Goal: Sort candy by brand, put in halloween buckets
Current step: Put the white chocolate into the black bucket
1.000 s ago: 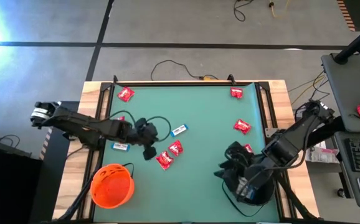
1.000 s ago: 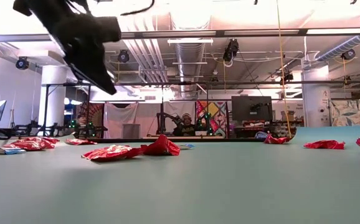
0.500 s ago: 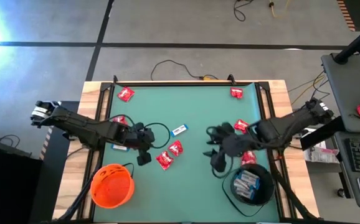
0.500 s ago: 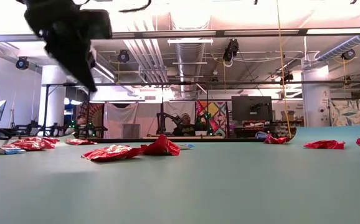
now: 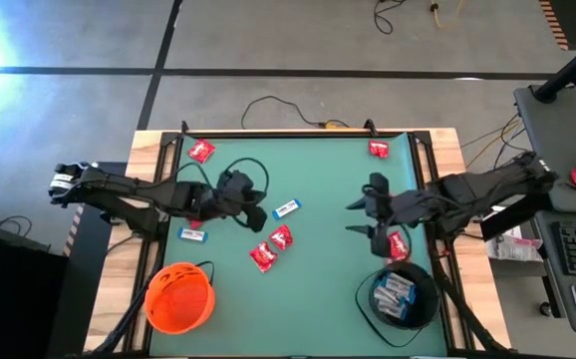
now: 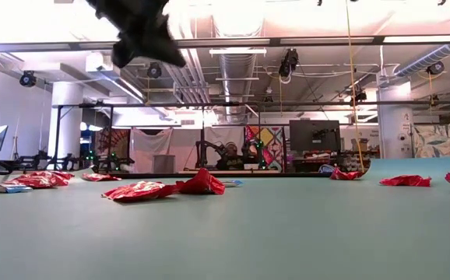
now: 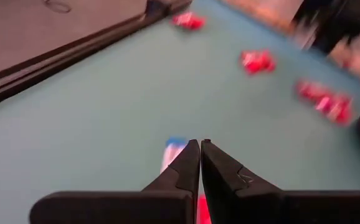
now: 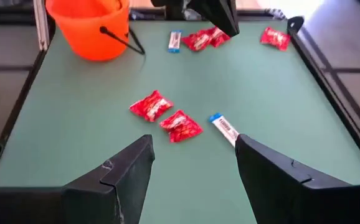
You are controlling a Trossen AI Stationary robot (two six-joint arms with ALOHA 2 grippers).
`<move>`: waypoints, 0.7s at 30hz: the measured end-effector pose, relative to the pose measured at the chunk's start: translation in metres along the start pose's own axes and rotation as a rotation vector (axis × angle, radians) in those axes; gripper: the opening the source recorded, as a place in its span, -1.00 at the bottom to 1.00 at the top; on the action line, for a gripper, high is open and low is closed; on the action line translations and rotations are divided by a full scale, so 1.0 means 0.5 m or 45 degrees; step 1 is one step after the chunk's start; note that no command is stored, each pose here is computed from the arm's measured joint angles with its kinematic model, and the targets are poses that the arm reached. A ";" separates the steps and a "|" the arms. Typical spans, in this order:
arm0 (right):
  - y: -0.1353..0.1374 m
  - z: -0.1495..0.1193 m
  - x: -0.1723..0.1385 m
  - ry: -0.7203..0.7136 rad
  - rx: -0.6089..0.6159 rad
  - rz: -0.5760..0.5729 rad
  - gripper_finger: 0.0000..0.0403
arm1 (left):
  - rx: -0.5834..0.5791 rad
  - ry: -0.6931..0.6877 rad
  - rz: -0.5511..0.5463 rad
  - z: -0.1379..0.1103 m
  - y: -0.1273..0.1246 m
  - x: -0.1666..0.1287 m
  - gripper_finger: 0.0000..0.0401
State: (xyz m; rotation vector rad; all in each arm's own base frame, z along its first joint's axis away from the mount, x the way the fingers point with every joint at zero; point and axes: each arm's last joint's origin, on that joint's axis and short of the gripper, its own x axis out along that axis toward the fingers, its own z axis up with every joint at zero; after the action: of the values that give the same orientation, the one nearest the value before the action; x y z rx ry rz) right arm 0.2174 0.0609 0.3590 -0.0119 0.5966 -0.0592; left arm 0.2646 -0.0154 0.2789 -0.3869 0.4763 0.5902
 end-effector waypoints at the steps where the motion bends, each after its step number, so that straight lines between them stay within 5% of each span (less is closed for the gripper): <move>1: -0.004 -0.012 -0.001 -0.029 0.006 0.005 0.09 | -0.042 -0.037 -0.026 0.007 -0.004 0.000 -1.00; 6: -0.008 -0.068 -0.010 -0.112 0.123 0.159 0.09 | -0.238 -0.109 -0.095 0.017 -0.017 0.002 -1.00; 9: -0.006 -0.094 -0.014 -0.108 0.174 0.233 0.09 | -0.307 -0.072 0.015 -0.001 -0.011 0.023 -1.00; 21: 0.023 -0.128 -0.006 -0.028 0.264 0.297 0.09 | -0.266 0.252 0.232 -0.084 0.044 0.233 -1.00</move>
State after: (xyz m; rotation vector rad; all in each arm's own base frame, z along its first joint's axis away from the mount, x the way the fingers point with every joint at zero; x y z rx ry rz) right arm 0.1798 0.0729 0.3074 0.2573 0.5639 0.1055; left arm 0.3231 0.0321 0.1785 -0.6087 0.6463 0.7854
